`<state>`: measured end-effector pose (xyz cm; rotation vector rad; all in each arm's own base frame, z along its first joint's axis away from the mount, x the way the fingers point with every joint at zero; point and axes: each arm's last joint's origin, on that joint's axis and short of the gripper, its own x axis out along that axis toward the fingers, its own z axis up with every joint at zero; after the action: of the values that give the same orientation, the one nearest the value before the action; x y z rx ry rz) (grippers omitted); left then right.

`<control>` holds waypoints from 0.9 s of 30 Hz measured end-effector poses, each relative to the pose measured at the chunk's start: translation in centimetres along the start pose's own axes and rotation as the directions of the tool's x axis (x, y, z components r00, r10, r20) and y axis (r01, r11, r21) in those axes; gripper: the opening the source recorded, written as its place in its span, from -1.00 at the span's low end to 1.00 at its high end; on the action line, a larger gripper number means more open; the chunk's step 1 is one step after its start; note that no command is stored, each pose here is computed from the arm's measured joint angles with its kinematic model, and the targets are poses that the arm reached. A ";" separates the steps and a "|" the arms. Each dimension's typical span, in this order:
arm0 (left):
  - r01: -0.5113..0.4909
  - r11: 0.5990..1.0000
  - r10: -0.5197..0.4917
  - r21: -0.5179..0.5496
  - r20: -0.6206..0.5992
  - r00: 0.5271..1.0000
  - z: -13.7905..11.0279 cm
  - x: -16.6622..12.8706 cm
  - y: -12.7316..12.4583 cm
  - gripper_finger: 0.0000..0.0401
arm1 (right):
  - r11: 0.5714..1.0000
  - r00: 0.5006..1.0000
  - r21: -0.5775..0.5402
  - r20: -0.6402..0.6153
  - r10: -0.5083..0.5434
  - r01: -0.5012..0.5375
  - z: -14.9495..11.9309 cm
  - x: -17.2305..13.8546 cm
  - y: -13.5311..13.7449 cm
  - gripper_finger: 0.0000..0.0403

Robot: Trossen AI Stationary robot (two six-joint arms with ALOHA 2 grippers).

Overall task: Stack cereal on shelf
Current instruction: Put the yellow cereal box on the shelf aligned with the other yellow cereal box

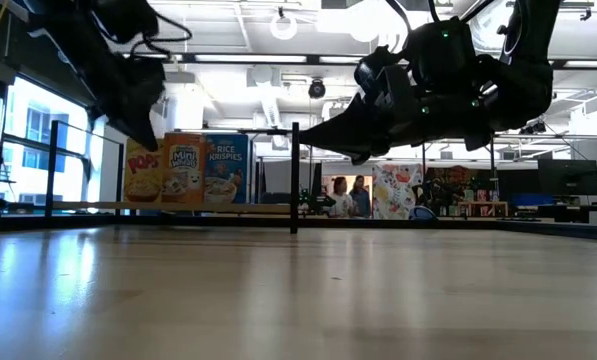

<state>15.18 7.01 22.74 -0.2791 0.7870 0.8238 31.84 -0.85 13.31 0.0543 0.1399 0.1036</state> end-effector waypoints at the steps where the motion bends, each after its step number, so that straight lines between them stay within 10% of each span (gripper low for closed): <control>1: 0.046 0.999 -0.046 0.000 0.004 0.999 -0.1 -0.3 -0.2 -1.00 | 1.000 1.000 -0.006 0.001 -0.012 0.012 0.0 0.0 0.0 -1.00; 14: 0.351 0.921 -0.358 0.167 0.008 0.934 0.3 -4.3 -5.3 -1.00 | 0.995 0.991 -0.032 0.093 -0.093 0.096 -1.0 0.1 4.4 -1.00; 27: 0.355 0.921 -0.319 0.163 -0.212 0.924 1.0 -8.6 -12.9 -0.94 | 0.998 0.982 0.047 0.183 -0.050 0.042 -3.1 -3.6 8.9 -1.00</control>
<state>21.70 -5.77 28.75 -0.3048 0.9529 0.3914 27.01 7.73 11.27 0.1036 -0.0416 0.0493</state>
